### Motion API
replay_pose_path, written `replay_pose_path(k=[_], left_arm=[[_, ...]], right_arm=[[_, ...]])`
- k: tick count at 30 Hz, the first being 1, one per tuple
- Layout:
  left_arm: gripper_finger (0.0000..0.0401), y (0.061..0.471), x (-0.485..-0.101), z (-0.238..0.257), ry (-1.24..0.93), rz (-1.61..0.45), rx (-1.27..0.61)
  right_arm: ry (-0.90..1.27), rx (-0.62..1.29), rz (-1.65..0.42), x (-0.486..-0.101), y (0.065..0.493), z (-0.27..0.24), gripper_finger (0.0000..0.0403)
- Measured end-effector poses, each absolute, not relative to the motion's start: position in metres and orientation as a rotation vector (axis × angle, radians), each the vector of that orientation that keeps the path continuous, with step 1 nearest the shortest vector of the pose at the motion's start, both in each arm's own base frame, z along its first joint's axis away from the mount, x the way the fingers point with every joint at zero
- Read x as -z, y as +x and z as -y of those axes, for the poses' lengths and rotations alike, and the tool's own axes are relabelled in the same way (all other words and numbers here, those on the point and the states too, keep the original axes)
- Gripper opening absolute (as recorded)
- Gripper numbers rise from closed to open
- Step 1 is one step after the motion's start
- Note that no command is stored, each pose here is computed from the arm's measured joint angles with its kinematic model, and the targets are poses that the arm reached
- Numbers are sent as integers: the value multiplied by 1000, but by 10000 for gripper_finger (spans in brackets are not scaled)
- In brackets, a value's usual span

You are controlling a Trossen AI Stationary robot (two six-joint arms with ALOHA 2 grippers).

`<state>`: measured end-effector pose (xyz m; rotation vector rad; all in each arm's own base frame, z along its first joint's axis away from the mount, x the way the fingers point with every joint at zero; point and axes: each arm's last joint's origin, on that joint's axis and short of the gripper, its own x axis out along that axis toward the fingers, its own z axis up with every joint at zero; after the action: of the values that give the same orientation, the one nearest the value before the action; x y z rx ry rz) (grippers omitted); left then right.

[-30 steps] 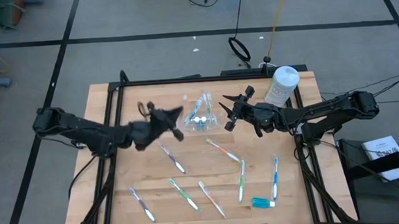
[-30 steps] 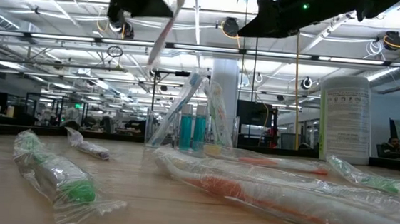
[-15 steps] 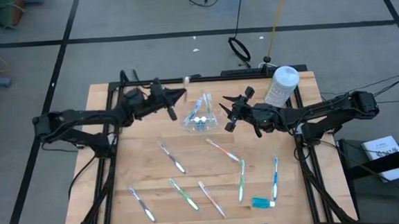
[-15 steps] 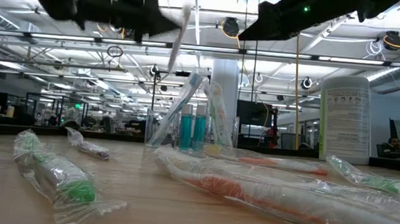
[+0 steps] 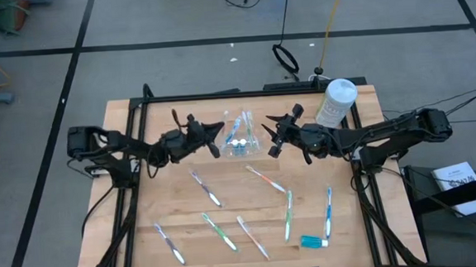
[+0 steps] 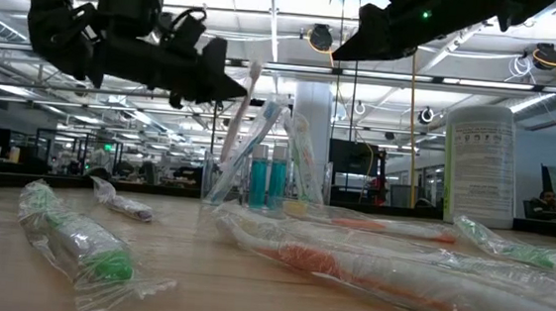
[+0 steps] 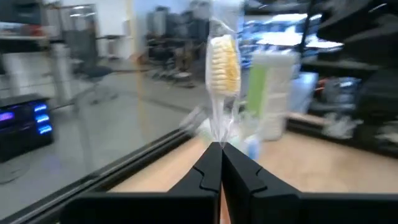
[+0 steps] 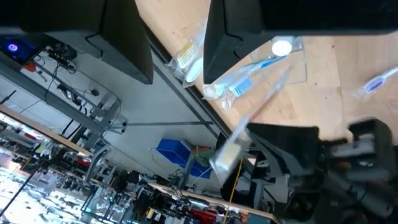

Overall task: Pick & Place Toothbrushes
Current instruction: Put the orange toothbrush into the transparent organizer

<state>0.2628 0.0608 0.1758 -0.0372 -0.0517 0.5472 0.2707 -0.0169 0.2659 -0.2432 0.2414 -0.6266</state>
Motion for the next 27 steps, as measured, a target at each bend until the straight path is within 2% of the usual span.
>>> replay_pose_path(k=[4,10,18,27], left_arm=[[6,265,-167,-61,-76,23,-595],[19,263,-150,-61,-116,-140,-605],[4,263,-148,-60,-90,-166,-602],[55,263,-146,-58,-90,-190,-571]], right_arm=[[-225,629,-235,-266,271,17,132],[-223,629,-237,-266,271,17,132],[-196,631,-240,-264,270,17,132],[-141,634,-312,-255,268,17,132]])
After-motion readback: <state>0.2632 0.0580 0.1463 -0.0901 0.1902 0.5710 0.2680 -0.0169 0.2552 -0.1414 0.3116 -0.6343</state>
